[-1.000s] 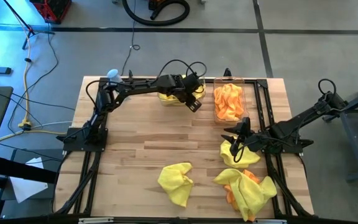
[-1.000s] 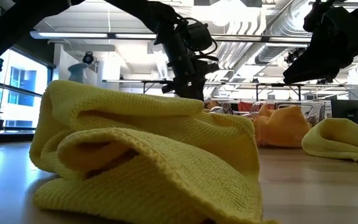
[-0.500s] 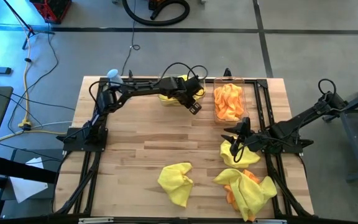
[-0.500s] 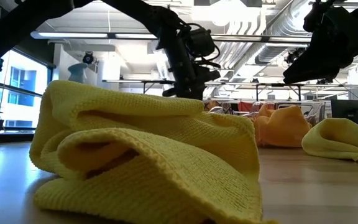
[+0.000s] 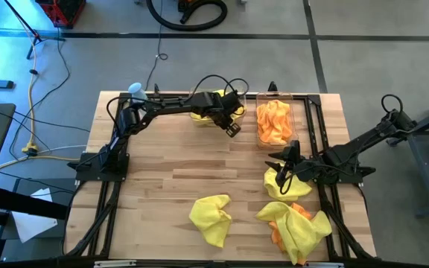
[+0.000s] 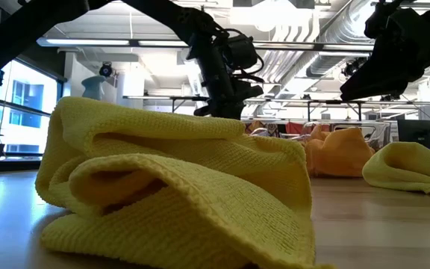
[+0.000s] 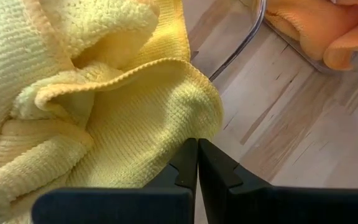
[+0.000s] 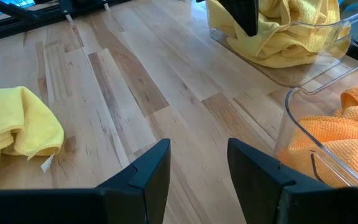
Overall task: Sort microfiber towel by color & place in baskets
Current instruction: Put the yellow microfiber towel into the left transparent bin
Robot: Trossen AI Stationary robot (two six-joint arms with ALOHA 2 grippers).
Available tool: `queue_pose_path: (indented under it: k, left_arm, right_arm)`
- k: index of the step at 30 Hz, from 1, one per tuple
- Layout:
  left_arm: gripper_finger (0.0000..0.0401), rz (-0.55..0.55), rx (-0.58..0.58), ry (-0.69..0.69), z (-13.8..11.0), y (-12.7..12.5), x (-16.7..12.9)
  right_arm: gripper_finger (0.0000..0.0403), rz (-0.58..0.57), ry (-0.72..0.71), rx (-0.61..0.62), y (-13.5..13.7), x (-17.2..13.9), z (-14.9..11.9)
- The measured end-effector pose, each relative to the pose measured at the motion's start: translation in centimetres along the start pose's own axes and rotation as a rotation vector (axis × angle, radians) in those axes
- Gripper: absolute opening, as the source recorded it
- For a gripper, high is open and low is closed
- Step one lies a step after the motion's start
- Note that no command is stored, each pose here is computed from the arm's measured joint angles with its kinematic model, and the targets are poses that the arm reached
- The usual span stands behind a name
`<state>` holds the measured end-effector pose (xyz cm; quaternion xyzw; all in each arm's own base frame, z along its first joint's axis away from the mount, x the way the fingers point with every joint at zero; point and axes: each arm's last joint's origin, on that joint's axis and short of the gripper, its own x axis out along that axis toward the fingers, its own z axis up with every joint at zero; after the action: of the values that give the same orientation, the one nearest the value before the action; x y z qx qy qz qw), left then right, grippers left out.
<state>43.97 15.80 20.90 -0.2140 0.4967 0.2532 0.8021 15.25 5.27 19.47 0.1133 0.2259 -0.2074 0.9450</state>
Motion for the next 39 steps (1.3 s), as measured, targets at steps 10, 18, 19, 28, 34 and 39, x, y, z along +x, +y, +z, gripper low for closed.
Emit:
queue_pose_path:
  k: [10, 18, 19, 28, 34, 39]
  left_arm:
    - [0.0, 0.036, 0.142, 0.036, -1.7, -2.9, -0.5]
    - [0.0, 0.328, 0.411, -0.06, -4.6, -8.3, -1.6]
    - [0.0, 0.345, 0.435, -0.071, -5.0, -8.9, -1.7]
    - [0.0018, 0.395, 0.574, -0.151, -6.9, -12.6, -2.6]
    - [0.0077, 0.404, 0.729, -0.098, -8.0, -13.6, -1.1]
    - [0.0123, 0.56, 0.847, -0.053, -8.8, -13.5, 1.6]
  right_arm:
    - [0.0156, 0.0, 0.0, -0.002, 0.0, 0.0, 0.0]
    - [0.0156, 0.0, 0.001, -0.003, 0.0, 0.0, 0.0]
    - [0.0156, 0.0, 0.0, -0.002, 0.0, 0.0, 0.0]
    - [0.0156, -0.001, 0.0, -0.001, 0.0, 0.0, 0.0]
    - [0.0156, -0.001, 0.002, 0.008, 0.0, 0.0, 0.0]
    - [0.0156, -0.007, 0.009, 0.009, -0.1, 0.0, -0.1]
